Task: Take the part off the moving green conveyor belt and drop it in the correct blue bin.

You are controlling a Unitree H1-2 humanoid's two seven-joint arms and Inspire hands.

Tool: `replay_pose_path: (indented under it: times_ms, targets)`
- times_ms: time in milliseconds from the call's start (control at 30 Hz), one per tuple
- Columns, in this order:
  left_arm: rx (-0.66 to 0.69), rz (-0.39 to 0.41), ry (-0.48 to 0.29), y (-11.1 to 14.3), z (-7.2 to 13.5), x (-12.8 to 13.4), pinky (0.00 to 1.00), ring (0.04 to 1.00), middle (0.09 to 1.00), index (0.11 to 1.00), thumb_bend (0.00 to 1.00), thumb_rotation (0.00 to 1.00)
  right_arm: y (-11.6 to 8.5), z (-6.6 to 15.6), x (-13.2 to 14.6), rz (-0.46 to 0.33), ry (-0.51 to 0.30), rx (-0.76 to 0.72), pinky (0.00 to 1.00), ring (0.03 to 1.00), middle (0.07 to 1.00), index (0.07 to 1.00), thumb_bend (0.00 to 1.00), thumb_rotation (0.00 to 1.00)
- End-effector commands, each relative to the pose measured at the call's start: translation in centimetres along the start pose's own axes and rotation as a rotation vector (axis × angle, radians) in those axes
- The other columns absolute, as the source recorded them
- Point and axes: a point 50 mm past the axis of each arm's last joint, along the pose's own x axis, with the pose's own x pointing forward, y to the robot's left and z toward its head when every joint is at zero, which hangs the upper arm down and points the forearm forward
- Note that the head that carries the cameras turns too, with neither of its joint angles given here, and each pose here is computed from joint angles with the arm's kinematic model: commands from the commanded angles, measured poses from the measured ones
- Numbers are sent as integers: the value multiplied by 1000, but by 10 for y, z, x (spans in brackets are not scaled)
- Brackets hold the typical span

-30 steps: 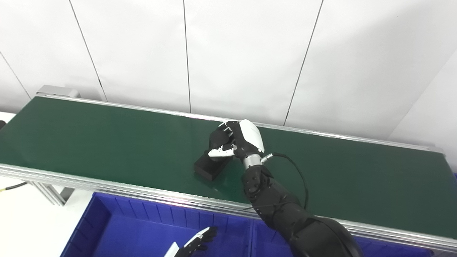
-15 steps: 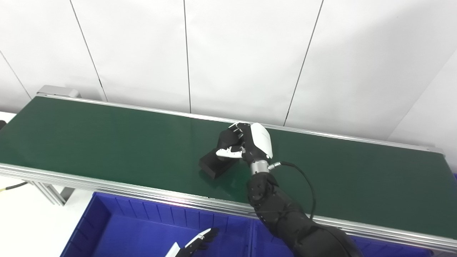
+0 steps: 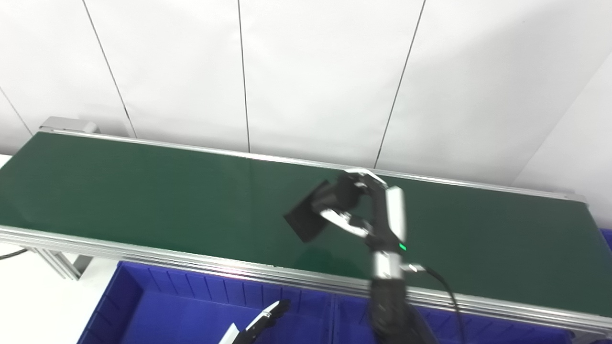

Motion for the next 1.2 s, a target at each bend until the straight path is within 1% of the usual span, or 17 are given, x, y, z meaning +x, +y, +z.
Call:
replay_pose_path:
  times_ms: [0, 167, 300, 400, 500, 633, 733, 800, 933, 1067, 1167]
  targets:
    - [-3, 0, -72, 3, 12, 6, 889, 912, 916, 920, 773, 511, -9, 20, 8, -27, -49, 12, 401, 405, 512, 537, 510, 0]
    - [-14, -5, -80, 6, 15, 5, 896, 918, 921, 918, 743, 480, -32, 32, -21, -73, -18, -19, 395, 410, 514, 528, 511, 0]
    - [-12, -5, -88, 13, 18, 2, 878, 912, 919, 911, 754, 463, -47, 39, -48, -94, 25, -36, 394, 415, 522, 516, 511, 0]
    - [-20, 8, -98, 18, 21, 2, 877, 911, 914, 897, 758, 452, -57, 37, -75, -95, 70, -49, 393, 414, 520, 519, 511, 0]
    - [-2, 17, -124, 24, 26, 5, 855, 897, 906, 892, 742, 450, -68, 27, -110, -97, 172, -92, 394, 416, 523, 511, 511, 0]
    - [8, 21, -149, 29, 32, 10, 830, 877, 892, 884, 765, 481, -77, 17, -137, -88, 254, -155, 396, 412, 525, 512, 511, 0]
    - [-2, 15, -159, 32, 35, 12, 839, 885, 898, 890, 778, 492, -78, 10, -148, -82, 297, -196, 381, 399, 526, 521, 510, 0]
    - [-14, 12, -165, 34, 37, 13, 849, 892, 900, 890, 772, 476, -76, 2, -155, -68, 333, -216, 364, 395, 527, 519, 510, 0]
    - [-29, 14, -173, 34, 40, 15, 845, 889, 892, 881, 779, 462, -70, -10, -165, -22, 406, -209, 400, 408, 520, 522, 510, 0]
    - [-20, 17, -179, 36, 42, 16, 833, 881, 887, 876, 779, 463, -60, -24, -170, -10, 466, -226, 411, 405, 513, 527, 510, 0]
    - [-14, 16, -182, 38, 43, 16, 823, 877, 888, 878, 773, 466, -52, -33, -168, -12, 516, -228, 448, 404, 504, 539, 510, 0]
